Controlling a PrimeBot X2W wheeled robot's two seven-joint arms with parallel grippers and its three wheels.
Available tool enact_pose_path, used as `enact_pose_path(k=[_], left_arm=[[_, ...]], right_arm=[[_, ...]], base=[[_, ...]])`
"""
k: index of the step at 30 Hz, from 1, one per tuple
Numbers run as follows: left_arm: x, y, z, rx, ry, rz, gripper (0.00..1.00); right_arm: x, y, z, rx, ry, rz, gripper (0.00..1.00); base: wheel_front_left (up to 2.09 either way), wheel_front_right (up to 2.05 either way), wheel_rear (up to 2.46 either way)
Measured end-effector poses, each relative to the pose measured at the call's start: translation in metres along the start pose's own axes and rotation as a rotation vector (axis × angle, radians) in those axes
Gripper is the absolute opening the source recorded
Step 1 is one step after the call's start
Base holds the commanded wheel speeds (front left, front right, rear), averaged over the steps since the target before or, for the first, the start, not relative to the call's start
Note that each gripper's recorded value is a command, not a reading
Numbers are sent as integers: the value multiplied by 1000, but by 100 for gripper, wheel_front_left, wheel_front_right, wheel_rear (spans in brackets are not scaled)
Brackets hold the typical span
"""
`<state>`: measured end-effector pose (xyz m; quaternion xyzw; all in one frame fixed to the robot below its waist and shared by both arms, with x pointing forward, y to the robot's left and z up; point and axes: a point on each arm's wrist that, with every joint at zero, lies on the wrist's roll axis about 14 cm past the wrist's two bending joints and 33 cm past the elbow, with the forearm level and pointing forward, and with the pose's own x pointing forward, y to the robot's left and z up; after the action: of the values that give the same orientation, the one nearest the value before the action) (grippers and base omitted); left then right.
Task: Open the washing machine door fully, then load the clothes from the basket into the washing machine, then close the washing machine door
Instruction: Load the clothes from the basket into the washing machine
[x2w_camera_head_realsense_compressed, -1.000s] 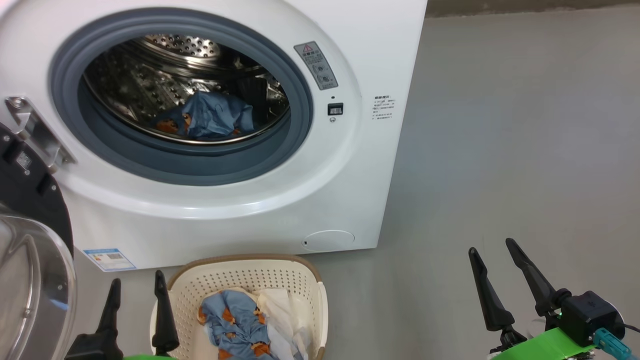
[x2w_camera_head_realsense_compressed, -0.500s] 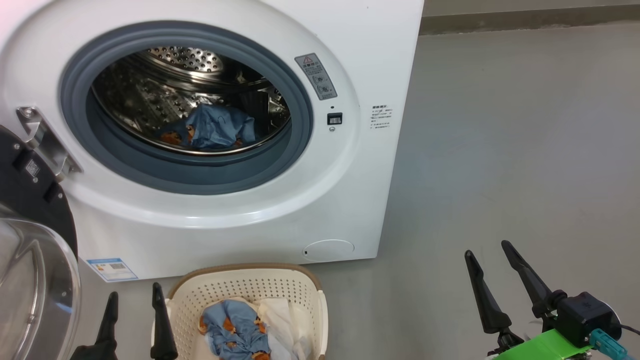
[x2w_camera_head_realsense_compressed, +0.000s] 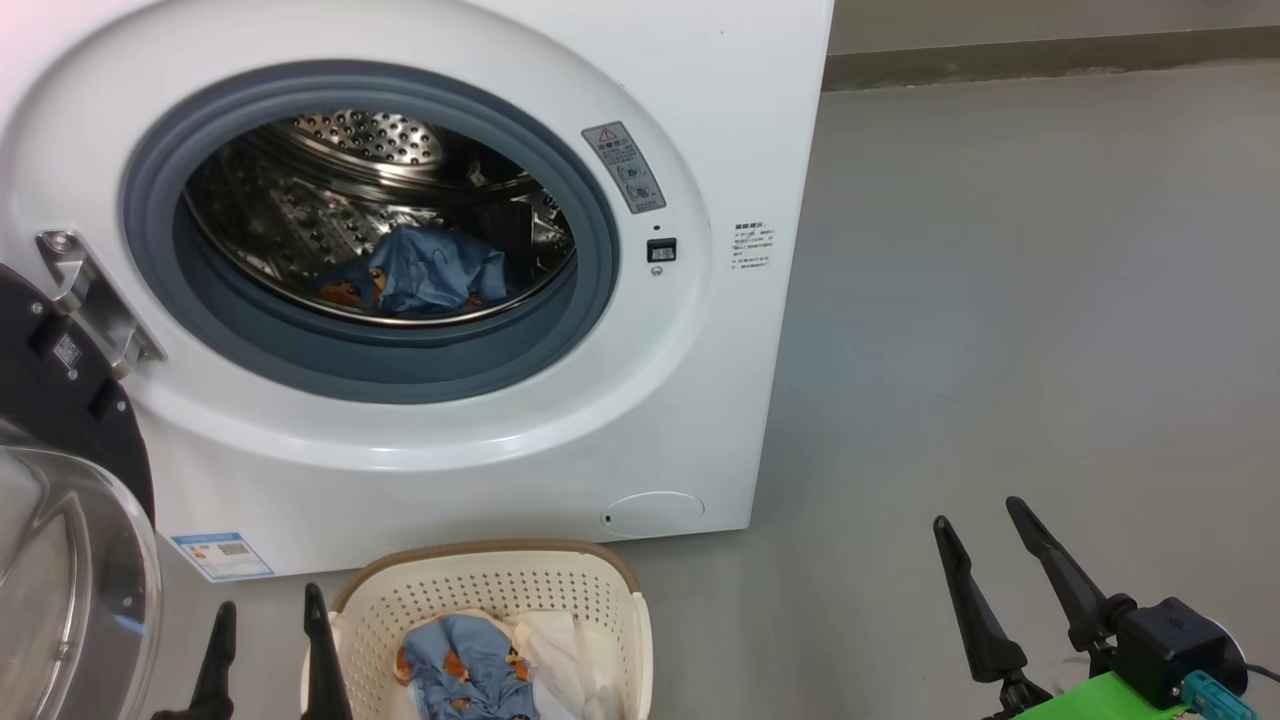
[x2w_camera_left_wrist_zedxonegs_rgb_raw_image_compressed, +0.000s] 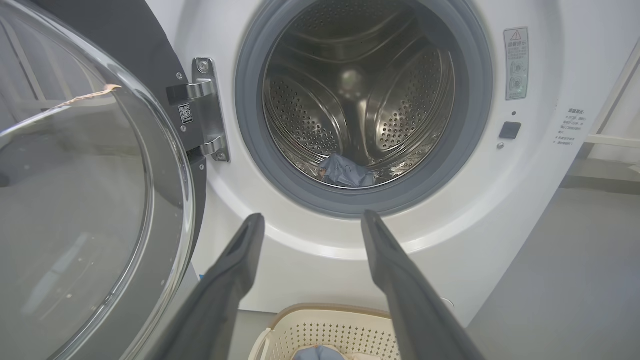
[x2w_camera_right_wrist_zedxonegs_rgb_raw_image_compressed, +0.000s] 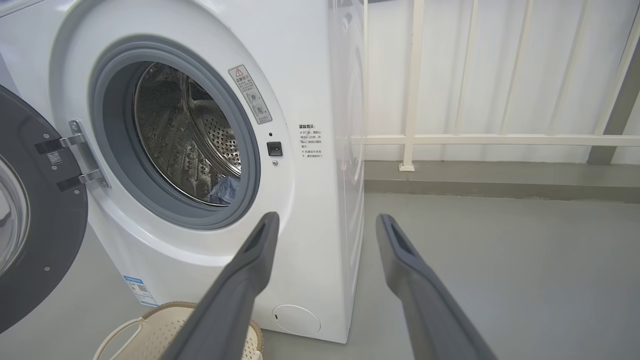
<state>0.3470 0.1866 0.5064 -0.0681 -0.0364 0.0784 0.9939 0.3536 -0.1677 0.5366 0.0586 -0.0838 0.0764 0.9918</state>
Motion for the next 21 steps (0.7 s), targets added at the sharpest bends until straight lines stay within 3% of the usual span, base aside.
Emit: enact_pose_path(k=[21], left_arm=[[-8, -3, -9, 13, 31, -25, 100]], right_arm=[[-17, -15, -8, -4, 32, -53, 100]], base=[[0, 0, 0]])
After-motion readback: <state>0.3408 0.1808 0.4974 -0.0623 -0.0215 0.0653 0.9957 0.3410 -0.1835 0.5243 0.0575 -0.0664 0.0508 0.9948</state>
